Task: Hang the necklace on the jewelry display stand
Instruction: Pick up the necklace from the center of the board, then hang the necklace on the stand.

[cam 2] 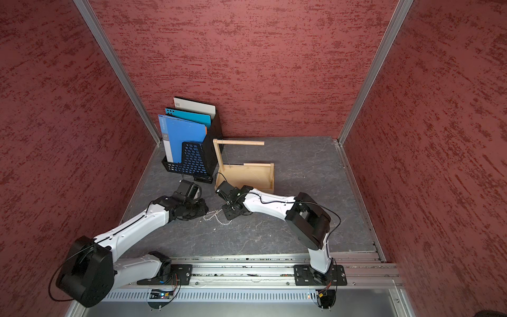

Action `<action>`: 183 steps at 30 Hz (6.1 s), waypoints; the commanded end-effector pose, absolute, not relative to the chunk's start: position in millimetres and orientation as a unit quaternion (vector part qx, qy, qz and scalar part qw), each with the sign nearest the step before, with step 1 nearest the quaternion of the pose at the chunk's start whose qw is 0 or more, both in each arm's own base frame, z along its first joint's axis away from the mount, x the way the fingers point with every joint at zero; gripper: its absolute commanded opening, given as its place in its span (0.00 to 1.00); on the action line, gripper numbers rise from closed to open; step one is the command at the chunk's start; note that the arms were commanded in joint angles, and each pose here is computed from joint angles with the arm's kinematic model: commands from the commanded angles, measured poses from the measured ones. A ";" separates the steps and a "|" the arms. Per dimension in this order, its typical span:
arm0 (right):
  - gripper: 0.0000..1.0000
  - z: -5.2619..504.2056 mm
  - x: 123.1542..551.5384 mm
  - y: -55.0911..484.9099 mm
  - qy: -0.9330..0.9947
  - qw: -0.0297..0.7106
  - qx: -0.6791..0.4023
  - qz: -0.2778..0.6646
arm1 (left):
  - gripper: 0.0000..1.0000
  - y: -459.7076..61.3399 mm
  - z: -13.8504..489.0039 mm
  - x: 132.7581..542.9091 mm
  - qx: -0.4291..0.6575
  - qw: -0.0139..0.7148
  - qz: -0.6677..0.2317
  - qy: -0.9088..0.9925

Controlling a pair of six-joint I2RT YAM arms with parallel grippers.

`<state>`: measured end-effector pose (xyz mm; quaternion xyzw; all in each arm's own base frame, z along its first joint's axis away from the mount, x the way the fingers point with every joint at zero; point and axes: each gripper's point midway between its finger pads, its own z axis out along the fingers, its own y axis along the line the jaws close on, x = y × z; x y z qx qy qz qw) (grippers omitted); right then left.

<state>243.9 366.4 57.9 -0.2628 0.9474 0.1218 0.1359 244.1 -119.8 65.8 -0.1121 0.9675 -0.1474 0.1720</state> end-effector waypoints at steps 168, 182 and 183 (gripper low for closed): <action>0.03 309.4 544.3 175.4 0.843 0.523 -0.083 0.091 | 0.00 -368.2 330.4 458.2 0.210 0.478 -0.332 0.786; 0.04 317.2 565.5 229.0 0.822 0.527 -0.130 0.172 | 0.00 -335.6 302.9 472.8 0.165 0.464 -0.318 0.810; 0.04 317.2 565.2 233.6 0.821 0.527 -0.135 0.174 | 0.00 -332.5 303.1 472.8 0.162 0.465 -0.317 0.810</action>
